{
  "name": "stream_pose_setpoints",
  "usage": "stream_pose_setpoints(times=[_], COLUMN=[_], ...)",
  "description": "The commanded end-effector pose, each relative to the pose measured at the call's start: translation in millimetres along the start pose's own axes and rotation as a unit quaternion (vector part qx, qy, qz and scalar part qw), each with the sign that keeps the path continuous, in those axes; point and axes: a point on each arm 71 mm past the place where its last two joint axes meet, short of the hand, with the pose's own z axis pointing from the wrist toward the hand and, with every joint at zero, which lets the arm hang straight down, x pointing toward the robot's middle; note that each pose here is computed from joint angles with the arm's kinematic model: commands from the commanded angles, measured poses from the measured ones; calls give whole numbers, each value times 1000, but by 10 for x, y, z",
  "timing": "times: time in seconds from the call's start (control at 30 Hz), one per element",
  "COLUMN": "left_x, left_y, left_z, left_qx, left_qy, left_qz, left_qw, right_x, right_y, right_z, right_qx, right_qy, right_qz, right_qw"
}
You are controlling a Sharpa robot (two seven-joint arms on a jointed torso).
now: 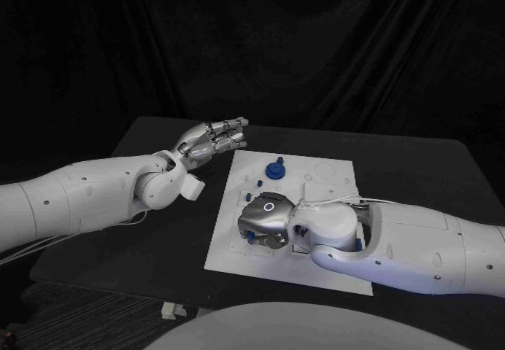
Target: Assemble the parts on the task board
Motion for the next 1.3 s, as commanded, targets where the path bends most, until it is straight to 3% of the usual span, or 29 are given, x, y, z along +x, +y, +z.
stream_pose_setpoints(times=[0.03, 0.9, 1.13, 1.3], left_x=[15, 6, -3, -16], left_y=[-1, 17, 22, 24], left_z=[8, 15, 7, -7], left_qx=[4, -1, -2, -3], left_qy=[4, 3, 2, 1], left_qz=[-7, -7, -6, -6], left_qw=[1000, 1000, 1000, 1000], right_x=[60, 56, 28, -80], right_y=[-12, -37, -93, -192], right_z=[-11, -19, -92, -294], right_qx=[10, 16, 20, 27], right_qy=[14, 2, -35, -89], right_qz=[9, 13, 19, 27], right_qw=[1000, 1000, 999, 995])
